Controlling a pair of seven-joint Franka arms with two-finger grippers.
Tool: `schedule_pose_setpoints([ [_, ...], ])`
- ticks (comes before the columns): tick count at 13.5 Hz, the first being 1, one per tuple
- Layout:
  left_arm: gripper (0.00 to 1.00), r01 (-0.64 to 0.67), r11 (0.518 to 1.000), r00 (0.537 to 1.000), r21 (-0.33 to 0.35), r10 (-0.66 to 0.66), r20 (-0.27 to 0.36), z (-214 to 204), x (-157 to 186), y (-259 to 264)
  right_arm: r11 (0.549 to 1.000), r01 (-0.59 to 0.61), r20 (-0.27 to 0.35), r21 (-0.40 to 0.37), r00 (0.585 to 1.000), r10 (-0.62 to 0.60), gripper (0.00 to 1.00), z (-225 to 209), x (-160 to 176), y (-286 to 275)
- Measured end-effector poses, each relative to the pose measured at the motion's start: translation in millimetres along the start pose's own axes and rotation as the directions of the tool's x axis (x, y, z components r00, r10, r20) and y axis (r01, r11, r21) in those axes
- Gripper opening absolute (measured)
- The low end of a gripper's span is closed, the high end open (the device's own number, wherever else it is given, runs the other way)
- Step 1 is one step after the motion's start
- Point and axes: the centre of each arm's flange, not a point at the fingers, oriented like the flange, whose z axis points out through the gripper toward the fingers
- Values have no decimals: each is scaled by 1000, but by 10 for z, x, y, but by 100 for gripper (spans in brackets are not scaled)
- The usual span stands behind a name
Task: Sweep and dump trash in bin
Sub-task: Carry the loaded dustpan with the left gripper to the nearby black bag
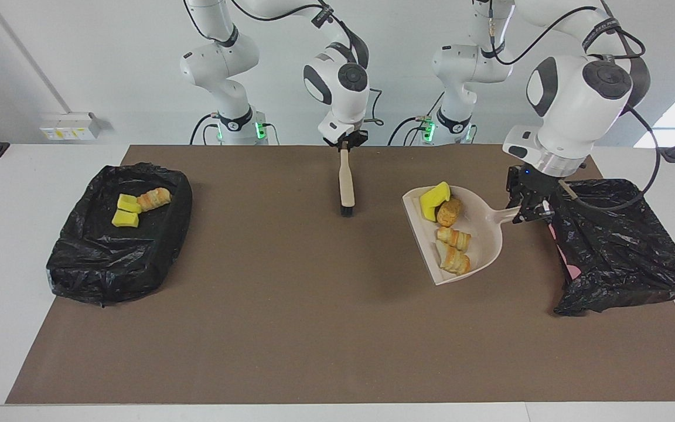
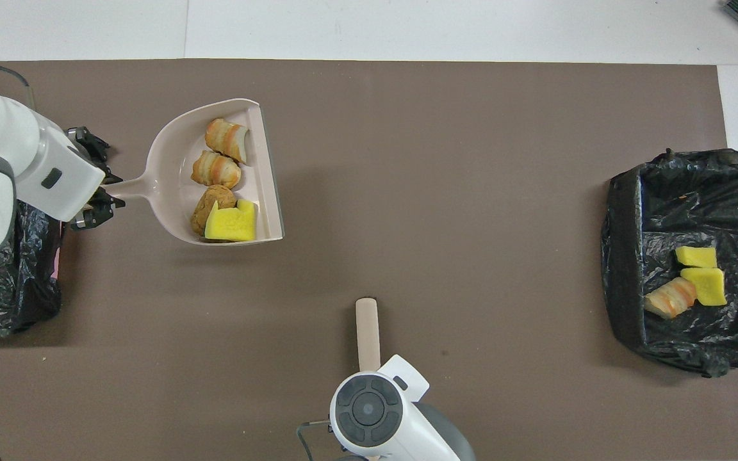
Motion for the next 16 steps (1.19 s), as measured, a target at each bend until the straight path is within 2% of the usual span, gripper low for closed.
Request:
schedule_pose_setpoints([
  [3,31,-24,1000,1000,-1,24,3,8,-639,-114,1000,1,1,-2,1000,-1,26,16,-1,8],
  [5,31,-32,1000,999,-1,32,4,10,-1110,-153,1000,1,-1,0,1000,-1,38,16,2,8],
  [6,31,-44,999,999,-1,44,2,8,-1315,-159,1000,1,-1,0,1000,-1,39,15,4,9],
  [8,31,-79,997,997,4,79,0,-13,-1714,-155,1000,3,-1,2,1000,-3,54,11,23,24],
  [10,31,-111,994,994,7,111,1,-29,-2198,-110,1000,10,-11,4,1000,-10,81,-8,106,71],
  [11,31,-125,992,992,8,125,3,-37,-2494,-63,1000,11,-37,6,999,-11,94,-45,221,111],
  [12,31,-136,991,991,13,135,6,-64,-2763,-12,1000,2,-64,14,998,-2,100,-103,376,158],
  [14,31,-146,989,989,27,145,21,-150,-3248,93,999,-24,-114,47,993,29,100,-290,790,318],
  [16,31,-180,983,980,25,178,90,-252,-3582,128,995,-43,-159,87,986,57,100,-593,1223,622],
])
